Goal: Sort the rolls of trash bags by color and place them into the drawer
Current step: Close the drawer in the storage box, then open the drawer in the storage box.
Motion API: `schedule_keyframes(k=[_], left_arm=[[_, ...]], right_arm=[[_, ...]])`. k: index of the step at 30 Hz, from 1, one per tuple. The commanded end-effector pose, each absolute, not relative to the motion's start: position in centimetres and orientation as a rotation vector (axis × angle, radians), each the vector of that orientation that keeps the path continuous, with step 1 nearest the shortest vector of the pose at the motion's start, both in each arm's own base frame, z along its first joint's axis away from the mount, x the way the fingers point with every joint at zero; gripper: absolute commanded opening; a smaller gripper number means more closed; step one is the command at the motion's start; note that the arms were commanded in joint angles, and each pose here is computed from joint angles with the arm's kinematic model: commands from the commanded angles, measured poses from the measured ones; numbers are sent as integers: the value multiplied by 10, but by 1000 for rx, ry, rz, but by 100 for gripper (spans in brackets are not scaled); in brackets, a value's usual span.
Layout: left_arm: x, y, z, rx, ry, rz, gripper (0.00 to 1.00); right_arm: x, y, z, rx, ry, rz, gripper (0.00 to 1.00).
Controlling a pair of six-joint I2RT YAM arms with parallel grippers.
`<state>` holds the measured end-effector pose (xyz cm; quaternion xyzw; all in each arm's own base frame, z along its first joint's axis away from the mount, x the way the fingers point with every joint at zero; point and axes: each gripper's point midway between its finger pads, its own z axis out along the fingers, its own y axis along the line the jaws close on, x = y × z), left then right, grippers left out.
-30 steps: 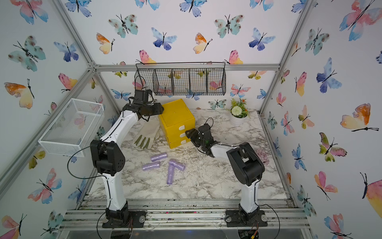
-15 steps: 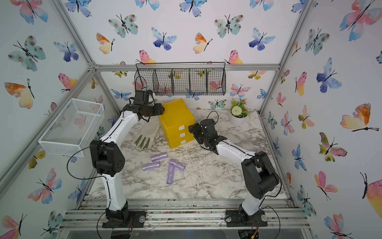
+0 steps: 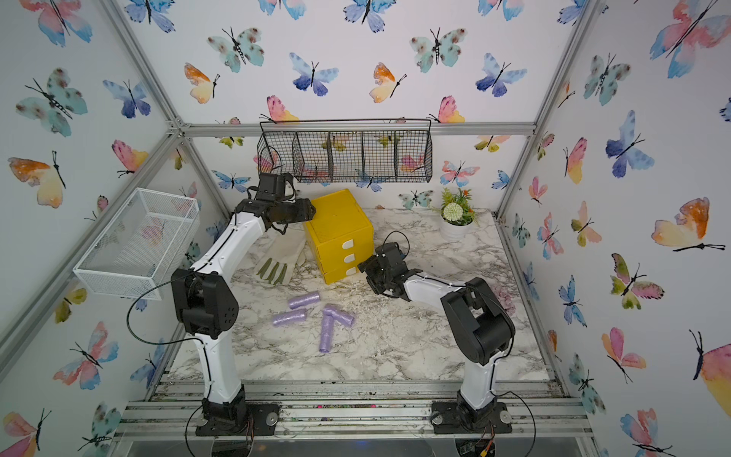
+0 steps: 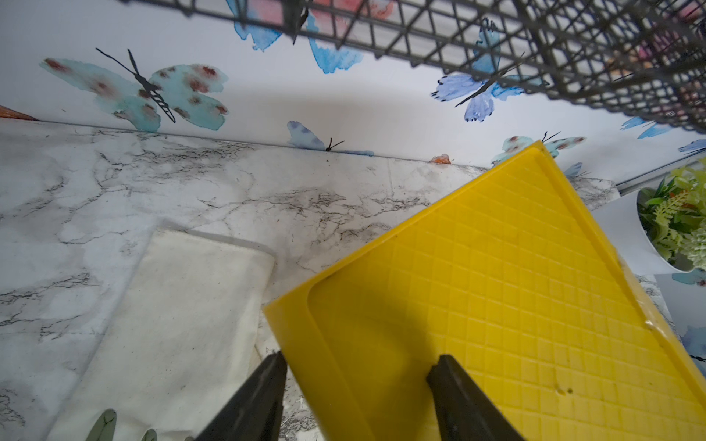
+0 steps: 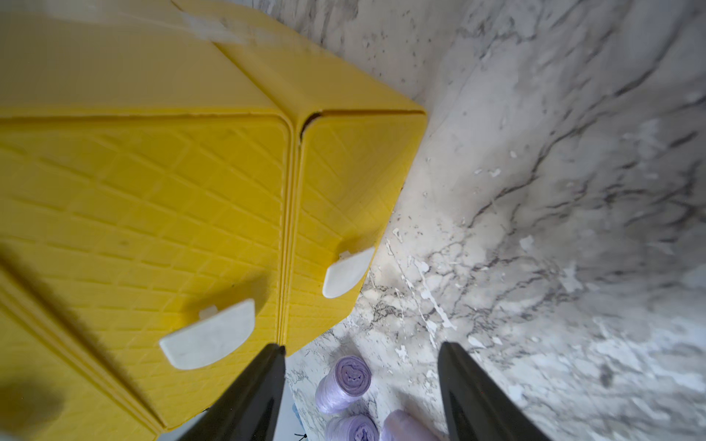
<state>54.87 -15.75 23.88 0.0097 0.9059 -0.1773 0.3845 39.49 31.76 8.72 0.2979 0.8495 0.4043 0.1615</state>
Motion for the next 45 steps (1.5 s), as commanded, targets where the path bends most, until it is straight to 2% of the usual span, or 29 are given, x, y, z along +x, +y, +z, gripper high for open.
schedule_keyframes(k=[1,5,14,25,28,33,45], left_arm=[[516,-175,200,80,2482,-484,64],[515,-176,198,81,2489,-491,64],[514,-177,201,84,2482,-495,64],[513,-178,201,85,2482,-511,64],[513,-178,202,87,2480,-509,64],[513,-178,202,83,2479,-509,64],[514,-176,200,74,2481,-500,64]], right_arm=[[401,333,91,866,2410,1211,68],[407,343,88,878,2408,1219,67],[415,355,72,916,2409,1210,57],[416,353,46,969,2421,1159,55],[413,350,43,946,2434,1139,48],[400,338,38,914,2465,1076,37],[341,309,31,830,2596,1014,33]])
